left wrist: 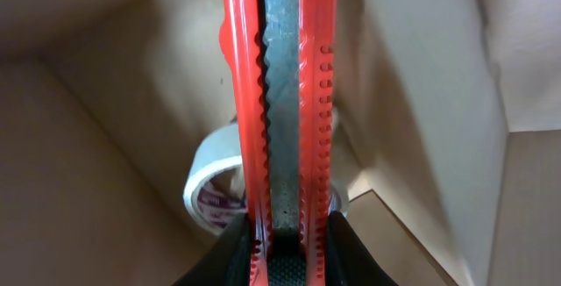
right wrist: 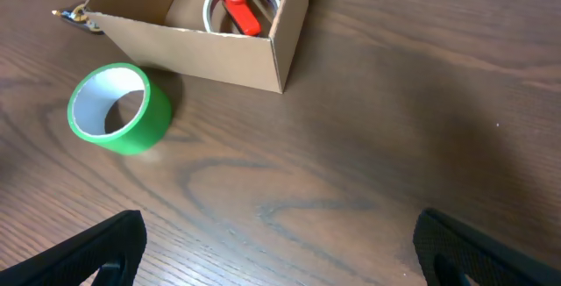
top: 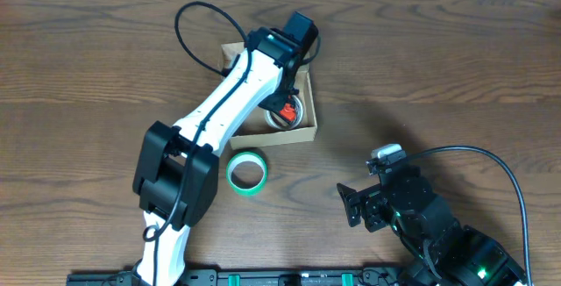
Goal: Pack container
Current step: 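Carry the red box cutter into the box and release it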
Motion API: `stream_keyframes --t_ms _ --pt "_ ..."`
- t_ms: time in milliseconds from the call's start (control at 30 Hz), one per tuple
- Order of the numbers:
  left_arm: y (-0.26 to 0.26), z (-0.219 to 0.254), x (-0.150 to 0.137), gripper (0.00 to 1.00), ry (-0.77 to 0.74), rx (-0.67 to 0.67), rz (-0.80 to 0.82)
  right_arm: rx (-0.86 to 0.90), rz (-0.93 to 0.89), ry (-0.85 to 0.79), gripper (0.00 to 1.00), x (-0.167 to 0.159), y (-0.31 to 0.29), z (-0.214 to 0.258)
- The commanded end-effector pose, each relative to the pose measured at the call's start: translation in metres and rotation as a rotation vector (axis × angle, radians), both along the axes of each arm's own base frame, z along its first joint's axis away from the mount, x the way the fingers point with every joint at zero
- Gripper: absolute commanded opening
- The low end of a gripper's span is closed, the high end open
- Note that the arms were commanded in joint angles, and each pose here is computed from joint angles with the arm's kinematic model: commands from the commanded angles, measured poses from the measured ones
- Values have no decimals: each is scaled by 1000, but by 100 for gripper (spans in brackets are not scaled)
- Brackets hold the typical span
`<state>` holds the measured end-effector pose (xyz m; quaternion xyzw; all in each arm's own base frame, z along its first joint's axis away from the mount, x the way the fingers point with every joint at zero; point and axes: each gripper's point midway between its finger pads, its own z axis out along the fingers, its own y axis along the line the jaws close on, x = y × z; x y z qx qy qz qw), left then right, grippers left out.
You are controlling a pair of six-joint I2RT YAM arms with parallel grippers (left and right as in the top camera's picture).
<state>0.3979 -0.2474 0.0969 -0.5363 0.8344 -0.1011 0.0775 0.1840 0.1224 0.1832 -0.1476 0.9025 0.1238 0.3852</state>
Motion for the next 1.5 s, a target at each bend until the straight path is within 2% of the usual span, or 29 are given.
stream_keyframes --t_ms 0,833,1267,1367,1467 --pt "-6 -3 0 21 22 -37 67 -2 -14 -2 99 0 -2 0" --pt "-4 -20 -3 23 63 -17 97 -15 -15 12 99 -3 -4 -4" --pt "-2 -24 -3 39 72 -12 103 -40 -14 39 99 -7 -9 -10" --pt "-2 -24 -3 48 71 -12 103 -40 -14 39 99 -7 -9 -10" --pt "-3 -20 -3 50 68 -23 100 -40 -14 39 99 -7 -9 -10"
